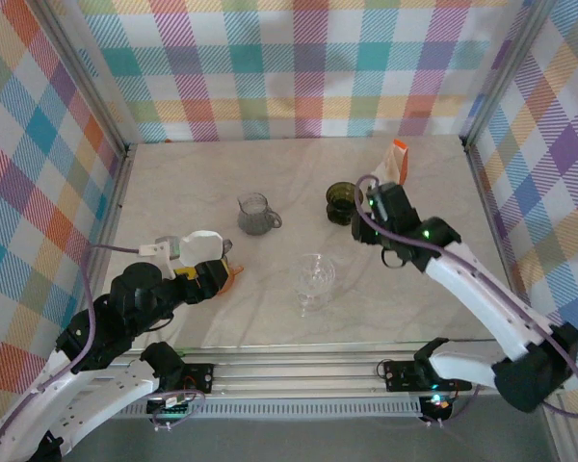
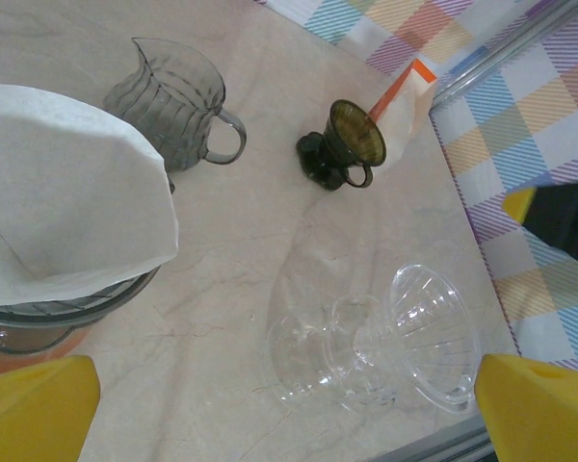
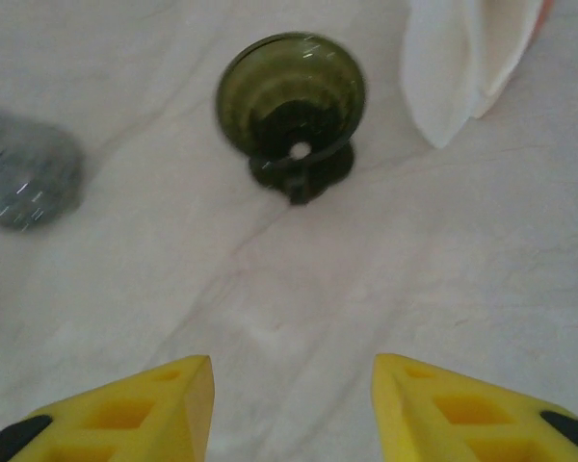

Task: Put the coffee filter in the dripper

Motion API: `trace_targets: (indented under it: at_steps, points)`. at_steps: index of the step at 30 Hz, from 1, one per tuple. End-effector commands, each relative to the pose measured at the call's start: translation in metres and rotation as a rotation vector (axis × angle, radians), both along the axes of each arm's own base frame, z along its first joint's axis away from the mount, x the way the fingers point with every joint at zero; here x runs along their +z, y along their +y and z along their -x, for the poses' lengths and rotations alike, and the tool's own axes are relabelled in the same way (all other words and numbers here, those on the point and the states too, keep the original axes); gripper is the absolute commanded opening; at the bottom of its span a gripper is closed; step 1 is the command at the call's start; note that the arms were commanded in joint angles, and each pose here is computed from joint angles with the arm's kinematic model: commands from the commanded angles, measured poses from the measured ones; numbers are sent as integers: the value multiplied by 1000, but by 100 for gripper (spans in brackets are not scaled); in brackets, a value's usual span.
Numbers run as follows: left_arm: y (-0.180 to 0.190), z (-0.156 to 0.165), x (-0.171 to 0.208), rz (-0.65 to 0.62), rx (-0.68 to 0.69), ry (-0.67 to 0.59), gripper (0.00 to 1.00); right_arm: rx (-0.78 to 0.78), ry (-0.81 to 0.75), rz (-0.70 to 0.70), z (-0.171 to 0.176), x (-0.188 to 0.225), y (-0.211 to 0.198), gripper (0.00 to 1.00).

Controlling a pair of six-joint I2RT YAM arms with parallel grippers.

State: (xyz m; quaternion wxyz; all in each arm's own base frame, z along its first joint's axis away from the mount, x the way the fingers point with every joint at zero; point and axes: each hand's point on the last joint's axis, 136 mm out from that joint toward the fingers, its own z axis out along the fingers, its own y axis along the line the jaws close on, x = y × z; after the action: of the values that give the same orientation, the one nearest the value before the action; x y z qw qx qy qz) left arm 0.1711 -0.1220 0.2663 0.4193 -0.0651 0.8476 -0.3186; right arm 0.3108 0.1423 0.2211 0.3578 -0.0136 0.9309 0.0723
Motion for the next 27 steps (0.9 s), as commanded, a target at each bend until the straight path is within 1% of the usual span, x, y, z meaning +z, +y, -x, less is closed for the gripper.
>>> trace_targets:
  at_steps: [1,6,8,10,12,14,17,21,27]
  points:
    - [-7,-2,5,10,-28,-25,100,-10,-4,-11,-45,-5,0,47]
    - [-11,-4,4,2,-37,-22,100,-141,54,74,-109,-29,-24,56]
    - [-12,-6,4,-2,-36,-25,100,-184,66,105,-128,-36,-32,59]
    - [-12,-7,3,-9,-34,-28,100,-234,93,130,-145,-48,-41,58]
    - [-12,-8,1,-17,-33,-29,100,-280,105,144,-160,-55,-52,54]
    - [-14,-9,-1,-18,-37,-27,100,-316,119,155,-168,-62,-62,48]
    - [-18,-10,-2,-13,-48,-23,100,-329,133,169,-179,-71,-72,44]
    - [-22,-12,-2,-12,-56,-21,100,-324,159,237,-186,-85,-83,43]
    - [-25,-15,-3,-15,-58,-20,100,-315,174,271,-194,-98,-91,42]
